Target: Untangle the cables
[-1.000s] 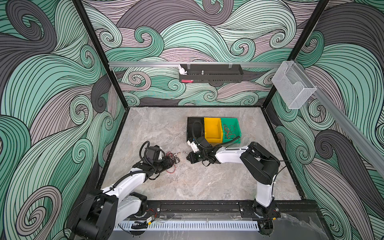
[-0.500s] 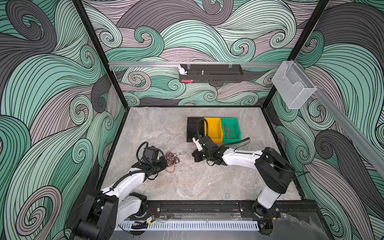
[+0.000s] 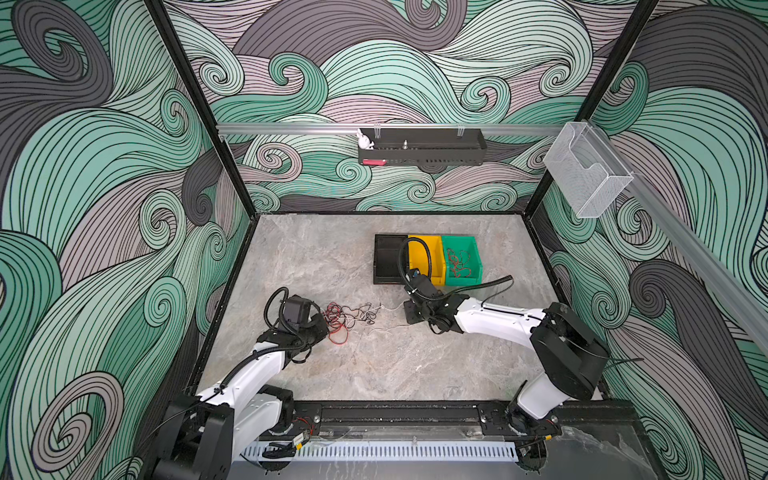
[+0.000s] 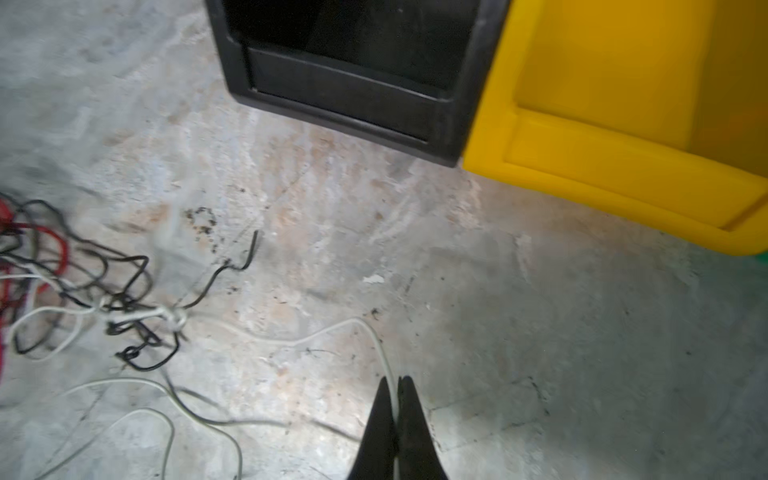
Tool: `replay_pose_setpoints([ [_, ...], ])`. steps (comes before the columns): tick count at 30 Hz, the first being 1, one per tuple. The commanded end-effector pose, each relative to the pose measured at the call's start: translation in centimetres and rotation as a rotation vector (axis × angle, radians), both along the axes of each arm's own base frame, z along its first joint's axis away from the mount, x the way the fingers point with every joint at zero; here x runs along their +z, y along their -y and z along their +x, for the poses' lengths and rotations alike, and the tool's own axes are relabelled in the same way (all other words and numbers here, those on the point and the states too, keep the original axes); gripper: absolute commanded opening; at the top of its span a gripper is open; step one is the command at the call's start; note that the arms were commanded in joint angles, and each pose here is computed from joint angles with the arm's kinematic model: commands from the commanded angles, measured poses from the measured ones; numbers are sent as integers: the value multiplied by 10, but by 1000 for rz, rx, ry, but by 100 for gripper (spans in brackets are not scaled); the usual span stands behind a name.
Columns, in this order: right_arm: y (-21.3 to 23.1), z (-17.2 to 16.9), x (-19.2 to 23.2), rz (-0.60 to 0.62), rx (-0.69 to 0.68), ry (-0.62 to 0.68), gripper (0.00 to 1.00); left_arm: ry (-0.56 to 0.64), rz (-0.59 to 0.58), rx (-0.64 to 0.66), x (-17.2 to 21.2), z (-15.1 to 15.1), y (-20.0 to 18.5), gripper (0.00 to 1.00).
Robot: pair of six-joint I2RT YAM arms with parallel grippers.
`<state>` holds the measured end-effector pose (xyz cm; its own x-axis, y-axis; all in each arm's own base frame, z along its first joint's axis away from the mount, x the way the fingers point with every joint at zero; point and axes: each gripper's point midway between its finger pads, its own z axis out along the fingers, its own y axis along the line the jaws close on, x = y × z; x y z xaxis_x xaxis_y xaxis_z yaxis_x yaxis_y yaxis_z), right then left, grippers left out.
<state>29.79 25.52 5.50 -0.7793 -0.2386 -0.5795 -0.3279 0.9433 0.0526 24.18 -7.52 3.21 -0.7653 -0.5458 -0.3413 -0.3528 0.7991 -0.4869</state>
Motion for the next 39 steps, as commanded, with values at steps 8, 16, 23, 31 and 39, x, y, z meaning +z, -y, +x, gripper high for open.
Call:
replay_pose_setpoints([
  [8,71,3,-5,-103,-172,-16,3,-12,23,60,-3,-7,-15,3],
  [16,109,5,-4,-12,-275,-44,3,21,18,108,-1,-7,-23,3],
  [23,119,5,8,79,-307,-31,3,44,7,102,3,-7,-21,3],
  [31,90,3,54,275,-183,39,3,15,-93,-69,13,0,12,7],
  [39,75,-2,107,382,-89,121,3,55,-147,-168,21,7,36,18],
])
